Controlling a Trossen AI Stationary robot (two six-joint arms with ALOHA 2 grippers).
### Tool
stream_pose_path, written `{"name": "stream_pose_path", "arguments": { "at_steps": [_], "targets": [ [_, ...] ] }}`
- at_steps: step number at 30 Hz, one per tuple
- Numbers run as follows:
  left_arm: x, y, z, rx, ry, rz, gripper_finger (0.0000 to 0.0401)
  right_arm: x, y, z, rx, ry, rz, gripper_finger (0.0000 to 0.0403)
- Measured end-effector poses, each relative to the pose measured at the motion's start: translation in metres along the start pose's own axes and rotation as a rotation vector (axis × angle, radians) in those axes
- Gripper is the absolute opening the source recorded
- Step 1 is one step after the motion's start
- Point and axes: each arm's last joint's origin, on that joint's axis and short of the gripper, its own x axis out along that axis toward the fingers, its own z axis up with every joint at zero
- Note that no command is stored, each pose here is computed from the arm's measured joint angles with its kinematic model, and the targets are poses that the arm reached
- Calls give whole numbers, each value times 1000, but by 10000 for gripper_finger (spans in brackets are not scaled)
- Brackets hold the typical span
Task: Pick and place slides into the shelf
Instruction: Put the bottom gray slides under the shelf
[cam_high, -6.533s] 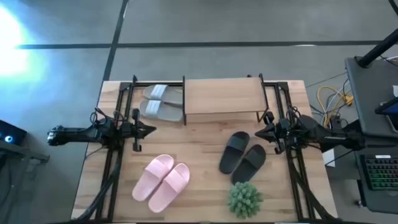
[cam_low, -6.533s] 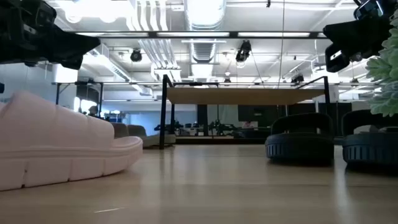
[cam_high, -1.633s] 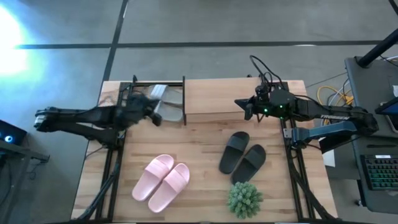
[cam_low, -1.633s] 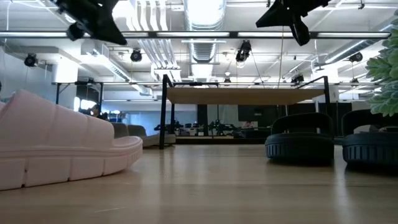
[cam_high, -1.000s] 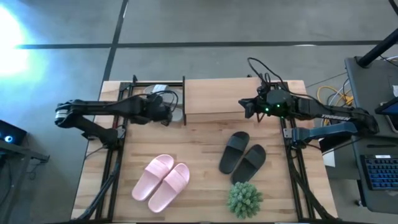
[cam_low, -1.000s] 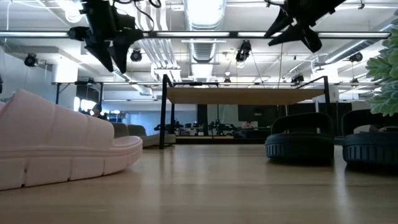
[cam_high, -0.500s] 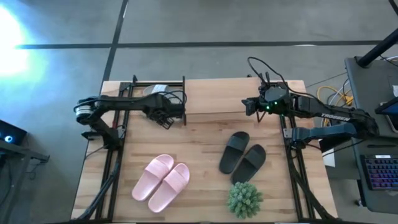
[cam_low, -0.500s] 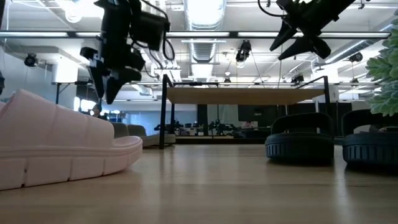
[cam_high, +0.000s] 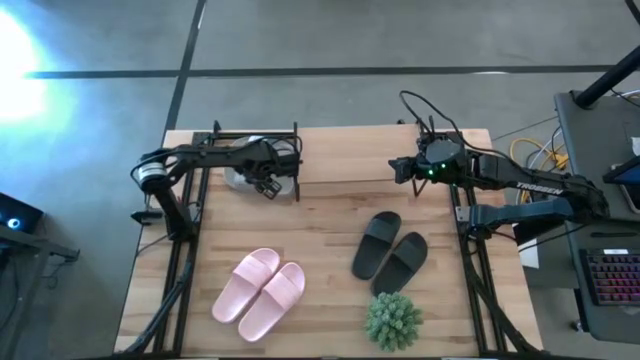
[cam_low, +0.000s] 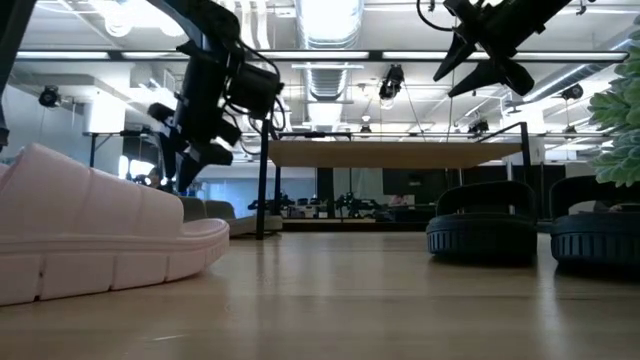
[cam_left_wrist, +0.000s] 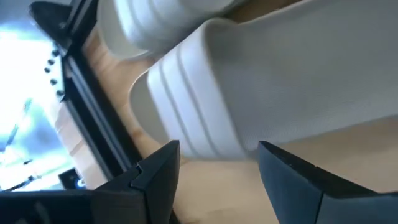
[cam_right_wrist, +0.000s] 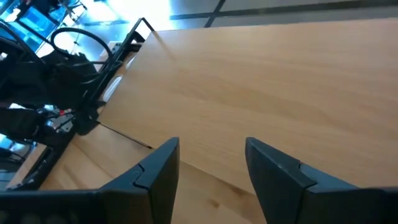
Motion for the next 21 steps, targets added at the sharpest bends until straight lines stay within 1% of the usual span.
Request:
{"name": "stream_pose_path", "arguments": {
  "at_steps": [2,6,12,16,18,21],
  "targets": [
    [2,-2,2,14,-7,-6,200,0,0,0,2,0,0,176],
    [6,-3,2,25,-31,54,200,0,0,0,10,0,0,176],
    [18,-3,-7,18,-39,75,200,0,0,0,8,2,-3,176],
    [22,-4,-18,-35,-102,74,200,0,0,0,6,4,-5,176],
    [23,-7,-21,-69,-144,53,200,0,0,0,4,4,-5,176],
    [20,-2,-26,-102,-191,36,200,0,-1,0,-1,5,-6,176]
  ]
}}
